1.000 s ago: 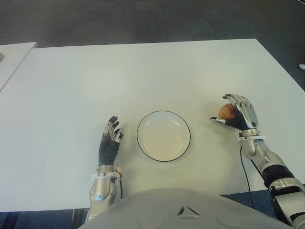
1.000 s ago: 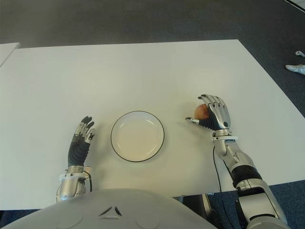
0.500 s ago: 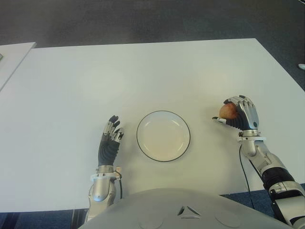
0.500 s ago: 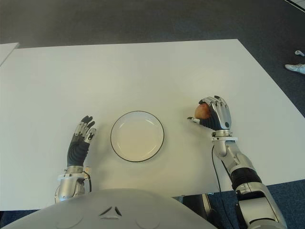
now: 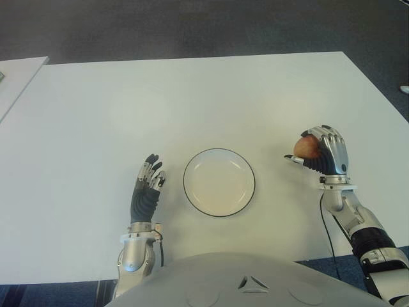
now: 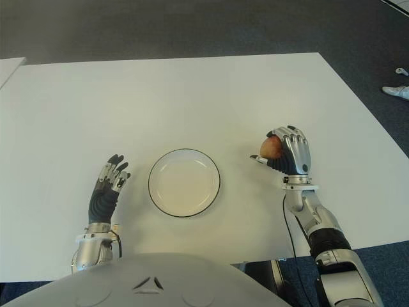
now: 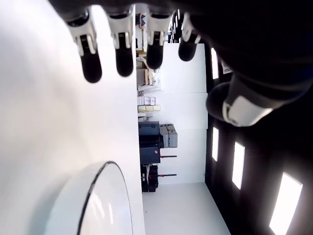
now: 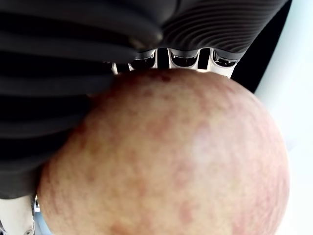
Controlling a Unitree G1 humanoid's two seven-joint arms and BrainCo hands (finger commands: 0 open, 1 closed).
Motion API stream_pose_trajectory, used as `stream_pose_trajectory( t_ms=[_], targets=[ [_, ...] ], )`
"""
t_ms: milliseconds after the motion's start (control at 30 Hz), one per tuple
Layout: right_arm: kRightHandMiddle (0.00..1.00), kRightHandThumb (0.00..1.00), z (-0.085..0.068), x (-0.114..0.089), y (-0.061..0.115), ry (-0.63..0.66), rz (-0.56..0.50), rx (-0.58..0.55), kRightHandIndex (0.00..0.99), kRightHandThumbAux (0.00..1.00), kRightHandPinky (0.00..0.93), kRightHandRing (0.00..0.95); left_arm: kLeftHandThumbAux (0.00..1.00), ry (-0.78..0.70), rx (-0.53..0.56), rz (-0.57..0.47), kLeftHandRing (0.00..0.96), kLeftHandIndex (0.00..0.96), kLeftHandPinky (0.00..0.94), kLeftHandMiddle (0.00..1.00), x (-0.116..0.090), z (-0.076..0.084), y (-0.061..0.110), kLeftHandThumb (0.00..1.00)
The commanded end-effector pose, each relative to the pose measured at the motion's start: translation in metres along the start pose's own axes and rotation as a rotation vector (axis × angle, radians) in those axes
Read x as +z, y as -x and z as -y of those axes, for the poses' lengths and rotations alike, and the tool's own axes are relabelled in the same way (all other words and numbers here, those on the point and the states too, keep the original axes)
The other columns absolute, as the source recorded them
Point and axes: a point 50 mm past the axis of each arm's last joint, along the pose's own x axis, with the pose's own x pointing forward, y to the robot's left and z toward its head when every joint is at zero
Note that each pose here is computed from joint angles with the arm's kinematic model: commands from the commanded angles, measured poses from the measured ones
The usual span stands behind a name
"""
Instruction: Put the apples into the plate.
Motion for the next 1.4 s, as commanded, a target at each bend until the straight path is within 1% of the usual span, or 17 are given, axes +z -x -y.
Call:
stream_pose_trajectory(
  t_ms=[33, 167, 467, 767, 867, 900, 967, 1067, 1133, 1200, 1400],
  targets=[
    [0.890, 0.752, 0.008, 0.006, -0.002, -0.026, 0.027, -0.034, 0.440, 0.705, 0.867, 0.885, 0.510, 0.014, -0.004, -0.020, 0.150, 0.089, 0.214, 0.113, -0.002, 0.001, 0.001, 0.105],
    [0.886, 0.752, 0.013, 0.009, -0.003, -0.040, 0.053, -0.032, 0.441, 0.705, 0.864, 0.883, 0.511, 0.016, -0.004, -0.018, 0.151, 0.090, 0.211, 0.111, -0.002, 0.002, 0.001, 0.099],
    [0.879, 0.752, 0.016, 0.011, -0.005, -0.064, 0.091, 0.002, 0.441, 0.705, 0.862, 0.880, 0.532, 0.012, -0.006, -0.013, 0.137, 0.077, 0.184, 0.100, -0.002, 0.004, 0.001, 0.086],
    [0.877, 0.752, 0.019, 0.013, -0.008, -0.064, 0.126, 0.021, 0.441, 0.705, 0.862, 0.878, 0.539, 0.018, -0.006, -0.009, 0.141, 0.078, 0.207, 0.100, -0.002, 0.005, 0.001, 0.086],
    [0.877, 0.752, 0.021, 0.015, -0.010, -0.068, 0.138, 0.017, 0.441, 0.705, 0.863, 0.879, 0.537, 0.017, -0.006, -0.009, 0.141, 0.077, 0.199, 0.101, -0.002, 0.005, 0.001, 0.089],
    [0.877, 0.752, 0.021, 0.017, -0.012, -0.071, 0.146, 0.014, 0.441, 0.705, 0.863, 0.879, 0.537, 0.018, -0.006, -0.010, 0.140, 0.077, 0.194, 0.101, -0.002, 0.005, 0.001, 0.089],
    [0.876, 0.752, 0.021, 0.028, -0.019, -0.080, 0.180, 0.003, 0.441, 0.705, 0.863, 0.879, 0.535, 0.018, -0.007, -0.010, 0.143, 0.078, 0.200, 0.105, -0.002, 0.005, 0.000, 0.091],
    [0.877, 0.751, 0.020, 0.038, -0.024, -0.084, 0.201, -0.002, 0.441, 0.705, 0.866, 0.880, 0.531, 0.016, -0.007, -0.009, 0.148, 0.079, 0.207, 0.108, -0.002, 0.005, 0.000, 0.094],
    [0.878, 0.751, 0.018, 0.050, -0.027, -0.084, 0.235, -0.004, 0.441, 0.705, 0.868, 0.882, 0.526, 0.009, -0.005, -0.008, 0.146, 0.078, 0.201, 0.108, -0.003, 0.006, -0.001, 0.096],
    [0.882, 0.751, 0.018, 0.058, -0.028, -0.085, 0.263, -0.004, 0.441, 0.705, 0.872, 0.886, 0.510, 0.004, -0.004, -0.006, 0.137, 0.077, 0.180, 0.105, -0.003, 0.006, -0.001, 0.101],
    [0.885, 0.750, 0.018, 0.072, -0.027, -0.104, 0.307, 0.006, 0.441, 0.705, 0.875, 0.889, 0.489, 0.000, -0.004, -0.004, 0.132, 0.081, 0.172, 0.109, -0.003, 0.008, -0.002, 0.111]
  ],
)
